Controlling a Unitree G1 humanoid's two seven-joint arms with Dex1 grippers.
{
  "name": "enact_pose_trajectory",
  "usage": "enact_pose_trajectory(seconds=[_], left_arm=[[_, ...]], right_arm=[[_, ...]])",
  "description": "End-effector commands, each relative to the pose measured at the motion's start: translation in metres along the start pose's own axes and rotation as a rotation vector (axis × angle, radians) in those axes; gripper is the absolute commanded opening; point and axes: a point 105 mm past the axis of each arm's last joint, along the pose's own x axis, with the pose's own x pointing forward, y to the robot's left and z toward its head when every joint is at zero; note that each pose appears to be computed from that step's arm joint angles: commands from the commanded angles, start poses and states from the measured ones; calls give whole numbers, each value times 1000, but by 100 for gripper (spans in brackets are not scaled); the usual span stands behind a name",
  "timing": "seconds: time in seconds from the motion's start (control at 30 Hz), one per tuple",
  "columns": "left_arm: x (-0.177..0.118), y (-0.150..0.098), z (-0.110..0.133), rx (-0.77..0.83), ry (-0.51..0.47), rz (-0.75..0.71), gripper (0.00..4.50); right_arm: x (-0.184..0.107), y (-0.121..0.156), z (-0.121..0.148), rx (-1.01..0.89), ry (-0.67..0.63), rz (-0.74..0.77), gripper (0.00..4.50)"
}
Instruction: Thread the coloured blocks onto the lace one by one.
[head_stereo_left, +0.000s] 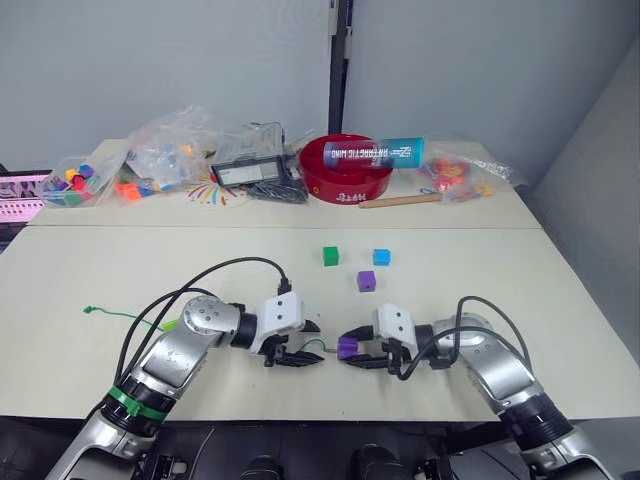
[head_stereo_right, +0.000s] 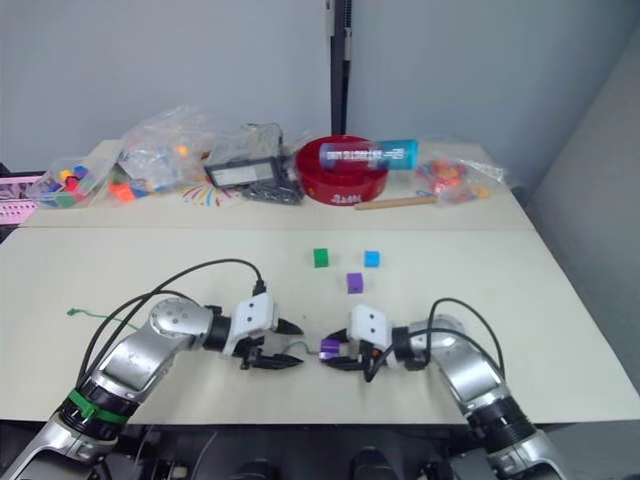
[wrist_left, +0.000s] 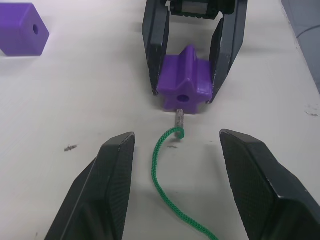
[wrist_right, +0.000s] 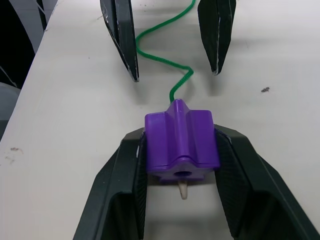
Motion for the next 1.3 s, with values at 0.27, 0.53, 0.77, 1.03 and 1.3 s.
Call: enact_pose_trajectory(seconds=[0.27,0.53,0.77,1.03,1.3], left_arm=[[5,4,12,79,-27,-24,284],[19,0,13,99,-21,-75,284],[19,-3,-1,72,55,-111,172],[27,1,-1,80,59,-77,3],[29,2,3,82,35,-62,3]], right_arm=[[-16,3,-12,45,44,-31,138],[-12,5,-13,50,41,-32,138],[-7,6,-12,50,36,-28,138],[-4,6,-9,45,25,-25,138],[-6,7,-9,51,21,-31,138]])
